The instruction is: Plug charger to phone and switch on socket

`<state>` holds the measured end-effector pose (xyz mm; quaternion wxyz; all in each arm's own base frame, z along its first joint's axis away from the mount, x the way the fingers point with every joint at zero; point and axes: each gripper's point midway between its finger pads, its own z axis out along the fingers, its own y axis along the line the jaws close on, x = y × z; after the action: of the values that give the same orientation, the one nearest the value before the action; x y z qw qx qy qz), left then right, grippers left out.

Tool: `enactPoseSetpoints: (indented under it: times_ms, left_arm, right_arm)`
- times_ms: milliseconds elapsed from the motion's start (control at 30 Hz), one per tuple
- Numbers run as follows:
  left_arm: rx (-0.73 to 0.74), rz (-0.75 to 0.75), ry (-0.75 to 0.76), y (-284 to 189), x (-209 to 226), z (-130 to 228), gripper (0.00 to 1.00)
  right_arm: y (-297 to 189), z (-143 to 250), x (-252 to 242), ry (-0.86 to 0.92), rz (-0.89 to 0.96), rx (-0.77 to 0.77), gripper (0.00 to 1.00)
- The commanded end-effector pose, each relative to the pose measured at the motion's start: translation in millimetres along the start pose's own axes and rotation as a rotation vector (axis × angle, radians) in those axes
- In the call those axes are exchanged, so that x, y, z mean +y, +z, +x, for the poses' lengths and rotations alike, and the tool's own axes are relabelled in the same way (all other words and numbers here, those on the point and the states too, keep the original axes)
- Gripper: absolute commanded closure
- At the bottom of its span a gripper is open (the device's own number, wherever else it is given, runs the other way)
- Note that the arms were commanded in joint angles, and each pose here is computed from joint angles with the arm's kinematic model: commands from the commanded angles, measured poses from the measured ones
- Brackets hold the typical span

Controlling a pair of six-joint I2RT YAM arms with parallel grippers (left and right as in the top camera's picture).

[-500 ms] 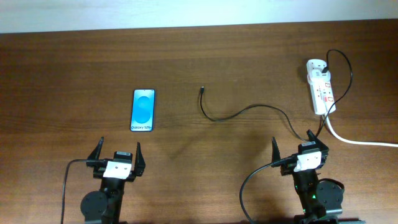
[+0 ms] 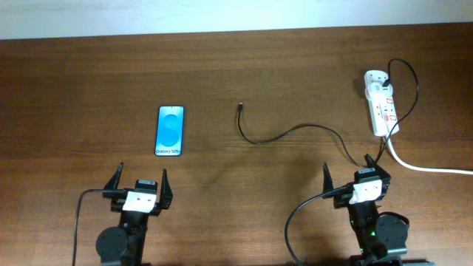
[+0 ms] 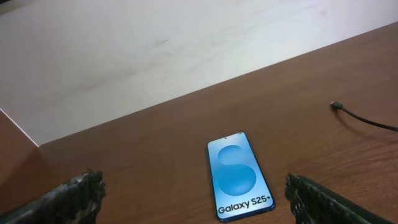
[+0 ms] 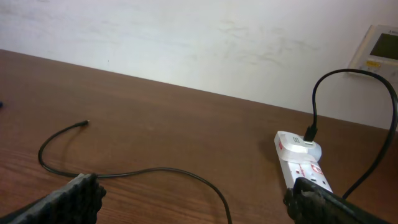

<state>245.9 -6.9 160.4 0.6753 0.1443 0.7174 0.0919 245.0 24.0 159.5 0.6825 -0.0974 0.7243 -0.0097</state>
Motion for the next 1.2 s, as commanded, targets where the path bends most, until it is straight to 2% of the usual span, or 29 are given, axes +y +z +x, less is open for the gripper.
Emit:
enactPoseSetpoints:
  times_ms: [0,1167]
  left_arm:
    - [-0.001,-0.004,0.012,-0.1,0.2,1.6,0.01]
    - [-0.001,-0.004,0.012,-0.1,0.2,1.6,0.01]
  right_arm:
    - [0.1,2.5,1.6,0.011,-0.006,0.005,0.02]
    - [0.1,2.5,1.6,0.011,-0.006,0.005,0.02]
